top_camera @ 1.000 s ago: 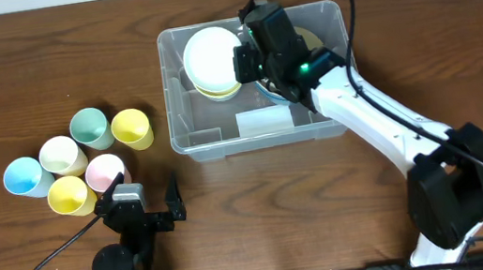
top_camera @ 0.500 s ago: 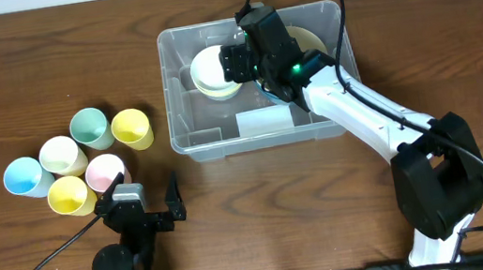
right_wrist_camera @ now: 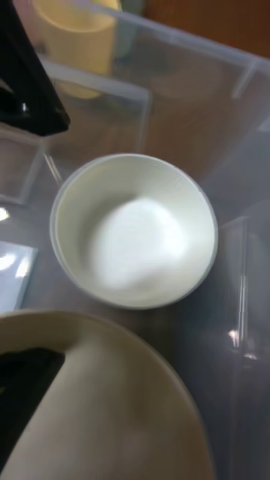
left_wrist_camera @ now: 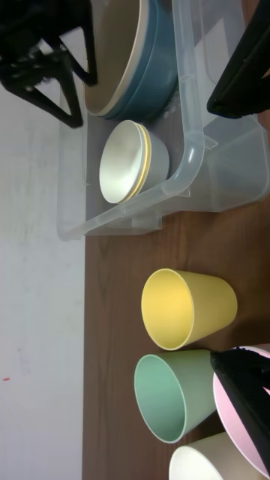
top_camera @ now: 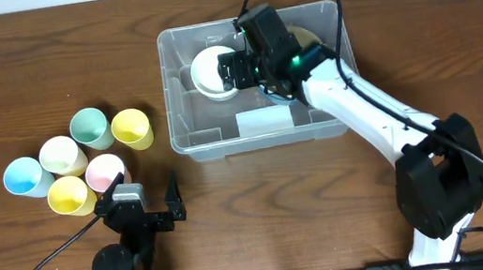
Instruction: Pack container
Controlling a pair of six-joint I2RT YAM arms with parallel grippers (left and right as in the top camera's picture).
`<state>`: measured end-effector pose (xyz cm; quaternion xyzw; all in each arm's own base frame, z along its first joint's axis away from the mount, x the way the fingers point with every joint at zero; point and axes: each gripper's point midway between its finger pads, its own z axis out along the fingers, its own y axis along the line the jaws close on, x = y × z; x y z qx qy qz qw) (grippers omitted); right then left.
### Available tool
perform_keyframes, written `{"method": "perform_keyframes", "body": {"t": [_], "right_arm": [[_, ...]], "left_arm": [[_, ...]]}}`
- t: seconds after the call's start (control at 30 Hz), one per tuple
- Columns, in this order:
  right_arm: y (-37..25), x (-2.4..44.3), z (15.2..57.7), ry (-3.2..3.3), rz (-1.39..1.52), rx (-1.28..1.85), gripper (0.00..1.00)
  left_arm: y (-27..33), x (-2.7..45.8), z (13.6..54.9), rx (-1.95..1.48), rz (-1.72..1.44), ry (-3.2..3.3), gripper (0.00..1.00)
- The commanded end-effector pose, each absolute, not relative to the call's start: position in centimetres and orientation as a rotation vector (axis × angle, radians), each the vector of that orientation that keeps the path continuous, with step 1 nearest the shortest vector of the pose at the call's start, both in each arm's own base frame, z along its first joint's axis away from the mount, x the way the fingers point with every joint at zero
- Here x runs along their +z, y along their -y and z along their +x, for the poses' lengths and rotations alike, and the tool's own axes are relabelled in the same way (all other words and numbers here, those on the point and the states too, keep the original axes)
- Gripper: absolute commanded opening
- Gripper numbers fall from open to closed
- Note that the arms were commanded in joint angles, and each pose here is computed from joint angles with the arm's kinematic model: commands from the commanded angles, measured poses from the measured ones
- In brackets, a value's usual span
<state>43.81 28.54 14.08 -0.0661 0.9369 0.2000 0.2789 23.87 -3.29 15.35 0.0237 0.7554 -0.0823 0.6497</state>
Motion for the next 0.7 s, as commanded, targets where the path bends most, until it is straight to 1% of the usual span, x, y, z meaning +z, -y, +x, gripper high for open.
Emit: {"method": "perform_keyframes", "body": {"t": [0.0,0.07,0.17,0.33,0.5,0.6,0.67], "right_arm": [[-28.9,21.2,43.3,-2.423,-0.231,0.593,0.97],[-27.5,24.1,42.3,-2.422,-0.215,0.565,0.99],[-24.6,27.7,40.7,-2.423,-0.172,0.52,0.99],[-16.8,32.3,37.7,-2.405,-0.016,0.366,0.99],[-8.1,34.4,35.1,-2.396,0.207,0.215,0.99],[-3.0,34.1,33.8,-2.409,0.349,0.048,0.99],[-0.9,33.5,33.2,-2.429,0.413,-0.038,0.99]], "left_arm": [[3.1,13.8,23.9,-0.166,0.061,-1.751,0.98],[3.1,13.8,23.9,-0.166,0.061,-1.751,0.98],[3.1,13.8,23.9,-0.166,0.061,-1.751,0.98],[3.1,13.8,23.9,-0.166,0.062,-1.751,0.98],[3.1,13.8,23.9,-0.166,0.062,-1.751,0.98],[3.1,13.8,23.9,-0.166,0.062,-1.751,0.98],[3.1,13.8,23.9,-0.166,0.062,-1.751,0.98]]}}
